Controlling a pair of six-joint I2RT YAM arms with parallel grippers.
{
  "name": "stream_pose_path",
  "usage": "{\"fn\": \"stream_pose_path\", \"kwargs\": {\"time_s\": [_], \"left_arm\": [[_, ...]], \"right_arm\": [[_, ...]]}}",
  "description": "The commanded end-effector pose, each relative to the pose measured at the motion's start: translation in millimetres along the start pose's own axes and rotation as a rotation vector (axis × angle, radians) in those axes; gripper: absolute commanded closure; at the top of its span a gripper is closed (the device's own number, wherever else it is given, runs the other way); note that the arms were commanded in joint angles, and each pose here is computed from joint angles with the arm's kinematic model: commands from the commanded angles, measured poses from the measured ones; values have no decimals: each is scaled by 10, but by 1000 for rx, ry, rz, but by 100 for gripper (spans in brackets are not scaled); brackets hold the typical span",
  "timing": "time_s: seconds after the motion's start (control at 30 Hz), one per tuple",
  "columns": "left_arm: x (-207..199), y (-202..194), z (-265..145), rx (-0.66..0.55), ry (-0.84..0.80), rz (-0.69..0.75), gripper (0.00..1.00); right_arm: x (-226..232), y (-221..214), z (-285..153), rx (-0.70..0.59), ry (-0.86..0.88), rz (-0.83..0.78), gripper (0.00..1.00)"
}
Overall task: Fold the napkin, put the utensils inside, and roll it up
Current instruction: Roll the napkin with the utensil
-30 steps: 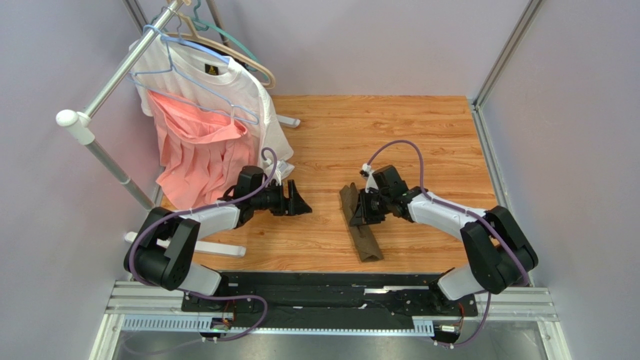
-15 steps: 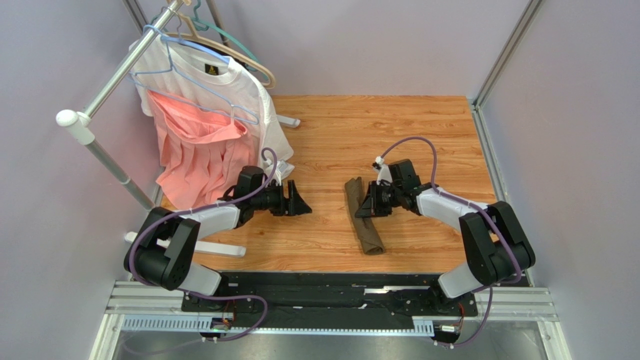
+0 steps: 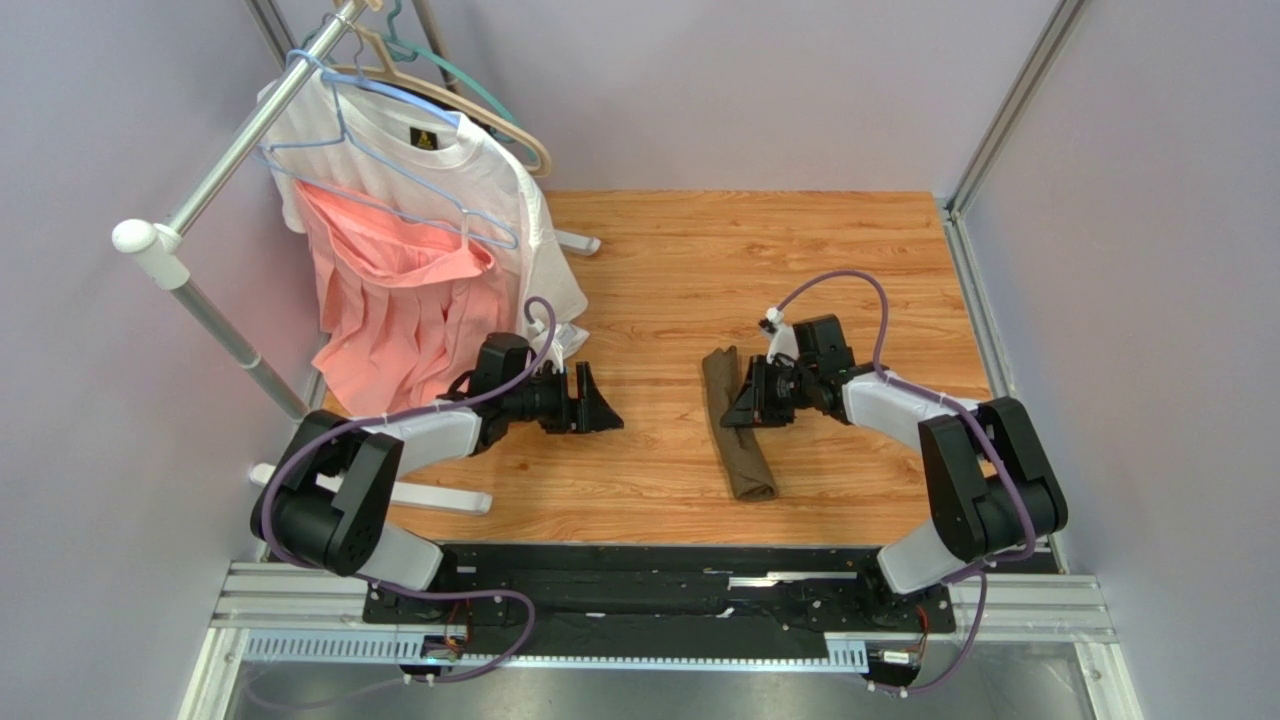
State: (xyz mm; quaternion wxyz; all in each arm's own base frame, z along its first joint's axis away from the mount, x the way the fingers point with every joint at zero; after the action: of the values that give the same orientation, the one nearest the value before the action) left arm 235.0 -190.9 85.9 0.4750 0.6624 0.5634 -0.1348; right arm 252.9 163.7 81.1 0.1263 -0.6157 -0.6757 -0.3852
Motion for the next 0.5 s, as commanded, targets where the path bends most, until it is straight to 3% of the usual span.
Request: {"fn": "stream_pose_path", "kwargs": {"time_s": [0.0,0.07,0.3,0.47], "left_arm": [[-36,129,-11,-33,-7,44,21],[-37,132,-13,-34,-7,46,21],[-53,147,-2,-38,-21,48,21],[-56,133,-14,-37,-22,49,21]], "right_arm": [[-42,54,-23,-31,-25,-39,75],[16,71,-86,-42,-20,-53,66],[252,130,-334,-73,7,-103,52],[509,150,-456,-96,-95,-211,44]]}}
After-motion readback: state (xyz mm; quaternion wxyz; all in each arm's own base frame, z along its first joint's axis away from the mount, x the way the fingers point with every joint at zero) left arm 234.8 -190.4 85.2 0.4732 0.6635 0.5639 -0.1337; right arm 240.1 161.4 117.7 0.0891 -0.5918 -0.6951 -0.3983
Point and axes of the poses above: each gripper's point midway between its finger pads, its own z axis out along the fingers, its own x axis along the line the jaws close on, y = z × x, the point moved 5 cm from there along -z, back along the fingers, and after that the axes turned 1 degree about -z, right-handed, at the moved point
